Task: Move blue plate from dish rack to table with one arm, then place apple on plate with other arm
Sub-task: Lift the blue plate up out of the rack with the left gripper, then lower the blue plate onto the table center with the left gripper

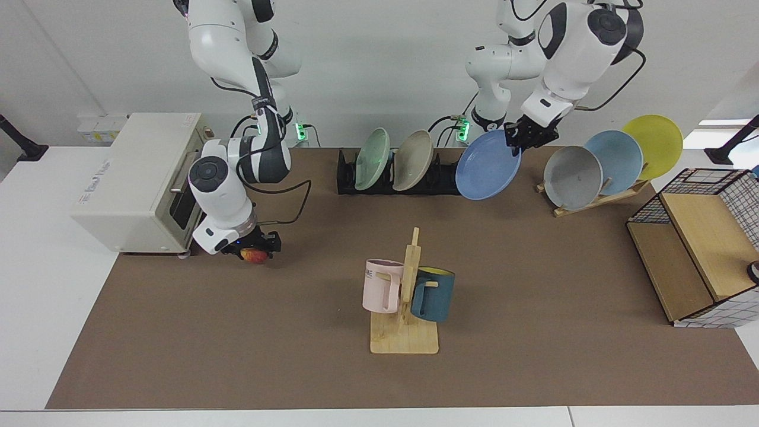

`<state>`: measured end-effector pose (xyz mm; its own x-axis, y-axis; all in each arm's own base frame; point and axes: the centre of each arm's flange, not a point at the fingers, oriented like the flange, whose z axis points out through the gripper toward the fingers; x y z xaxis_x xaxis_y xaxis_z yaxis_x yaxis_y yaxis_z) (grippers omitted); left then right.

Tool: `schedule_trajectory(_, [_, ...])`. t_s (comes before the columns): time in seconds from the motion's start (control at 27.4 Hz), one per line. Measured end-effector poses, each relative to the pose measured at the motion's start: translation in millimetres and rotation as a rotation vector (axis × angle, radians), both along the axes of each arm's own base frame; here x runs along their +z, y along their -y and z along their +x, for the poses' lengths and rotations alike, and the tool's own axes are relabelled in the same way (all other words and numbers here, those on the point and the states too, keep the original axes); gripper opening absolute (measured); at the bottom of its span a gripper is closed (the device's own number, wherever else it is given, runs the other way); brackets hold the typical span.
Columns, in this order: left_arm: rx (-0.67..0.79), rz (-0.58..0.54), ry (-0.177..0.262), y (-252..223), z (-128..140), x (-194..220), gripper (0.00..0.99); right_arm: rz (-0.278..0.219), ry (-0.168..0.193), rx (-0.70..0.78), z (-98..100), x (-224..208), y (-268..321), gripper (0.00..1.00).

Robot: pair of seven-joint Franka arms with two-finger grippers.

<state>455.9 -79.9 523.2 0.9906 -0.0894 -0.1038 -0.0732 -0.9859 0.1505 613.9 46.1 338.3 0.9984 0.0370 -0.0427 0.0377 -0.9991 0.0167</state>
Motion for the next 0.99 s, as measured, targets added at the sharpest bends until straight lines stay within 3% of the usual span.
schedule_trajectory(0.22, [0.025, -0.147, 0.024, 7, 40, -47, 0.084, 0.007, 0.026, -0.001, -7.3, 50, 1, 0.76])
schedule_trajectory(0.4, [0.090, -0.267, 0.007, 28, 65, -96, 0.084, 0.012, 0.035, -0.003, -17.0, 93, 3, 0.76])
schedule_trajectory(0.62, [0.119, -0.346, -0.020, 69, 75, -140, 0.084, 0.013, 0.019, -0.006, -24.7, 140, 4, 0.76])
schedule_trajectory(0.8, [0.108, -0.365, 0.014, 101, 77, -153, 0.084, 0.015, 0.031, -0.005, -27.3, 153, 4, 0.76])
schedule_trajectory(0.99, [0.100, -0.364, 0.081, 128, 77, -154, 0.084, 0.015, 0.028, -0.005, -27.4, 152, 4, 0.76])
